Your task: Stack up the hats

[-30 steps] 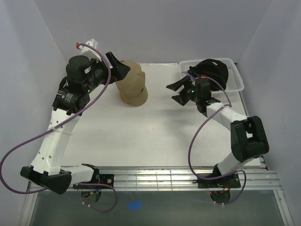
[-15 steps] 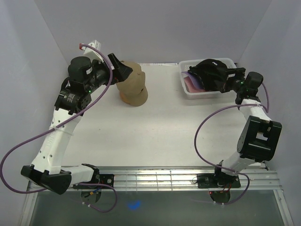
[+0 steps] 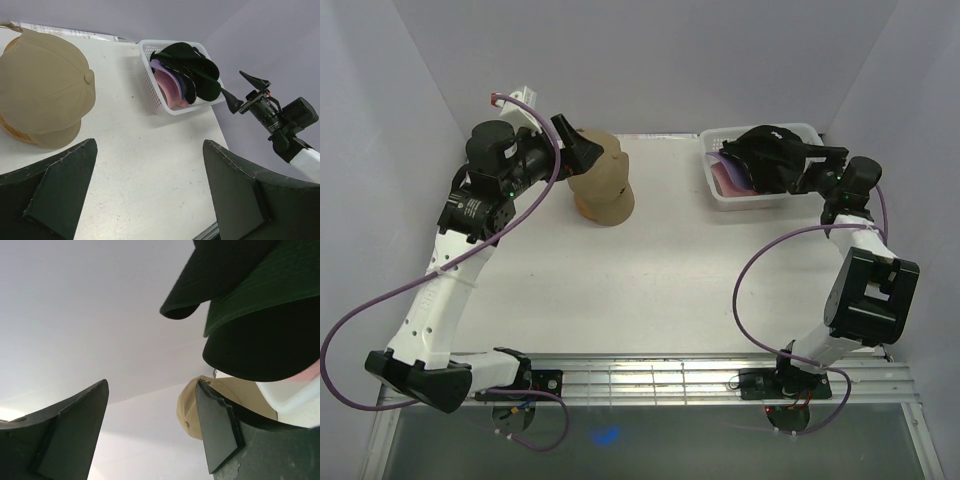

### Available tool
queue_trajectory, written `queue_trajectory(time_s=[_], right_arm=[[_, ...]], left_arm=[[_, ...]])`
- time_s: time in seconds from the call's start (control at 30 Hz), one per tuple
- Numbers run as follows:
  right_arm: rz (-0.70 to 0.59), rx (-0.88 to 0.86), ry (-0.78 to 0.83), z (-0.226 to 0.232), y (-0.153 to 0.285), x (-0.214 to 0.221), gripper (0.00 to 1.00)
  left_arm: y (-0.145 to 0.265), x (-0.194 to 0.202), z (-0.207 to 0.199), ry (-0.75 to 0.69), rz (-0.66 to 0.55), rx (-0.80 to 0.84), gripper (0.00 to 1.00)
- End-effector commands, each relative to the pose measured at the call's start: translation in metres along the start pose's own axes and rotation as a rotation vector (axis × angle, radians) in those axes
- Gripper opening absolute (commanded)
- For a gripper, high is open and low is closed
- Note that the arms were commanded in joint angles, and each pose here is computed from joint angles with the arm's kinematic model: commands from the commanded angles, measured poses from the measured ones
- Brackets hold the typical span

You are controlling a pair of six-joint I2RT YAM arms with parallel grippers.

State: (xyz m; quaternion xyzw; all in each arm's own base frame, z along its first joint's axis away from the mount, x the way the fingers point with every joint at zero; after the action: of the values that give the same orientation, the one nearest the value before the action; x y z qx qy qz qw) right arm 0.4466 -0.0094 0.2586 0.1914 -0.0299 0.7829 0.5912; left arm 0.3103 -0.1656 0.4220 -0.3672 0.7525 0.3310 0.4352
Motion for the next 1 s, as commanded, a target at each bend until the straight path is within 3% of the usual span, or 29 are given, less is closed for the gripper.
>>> queue_trajectory(time_s=[0.0, 0.27, 0.6, 0.97], right_arm=[[-0.017, -0.125, 0.057, 0.051, 0.008, 0.011, 0.75], [-0.068, -0.136, 0.085, 0.089, -0.023, 0.006, 0.75], [-0.064, -0.026, 0.061, 0.059, -0.065, 0.01, 0.74], [-0.139, 0.071, 0.058, 0.02, -0.063, -0.001, 0.75]], left_arm=[[0.001, -0.003, -0.005, -0.004, -0.01, 0.025, 0.97], [-0.003, -0.008, -0.005, -0.009, -0.013, 0.023, 0.97], [-0.006, -0.015, -0.003, -0.03, -0.013, -0.003, 0.97], [-0.01, -0.012, -0.001, -0.031, -0.003, -0.009, 0.97]])
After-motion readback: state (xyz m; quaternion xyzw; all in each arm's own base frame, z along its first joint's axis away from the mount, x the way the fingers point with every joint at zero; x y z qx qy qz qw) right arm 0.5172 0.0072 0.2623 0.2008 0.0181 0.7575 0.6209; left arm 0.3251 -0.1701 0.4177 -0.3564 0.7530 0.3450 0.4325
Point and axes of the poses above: each gripper's point midway between its finger pads, its own y axis back along the fingers, its own z axis along the line the jaws close on, x = y × z, the point moved 3 cm from there along y, back along the fingers, and after that the axes turned 9 degrees about -y, right-handed, at the moved point
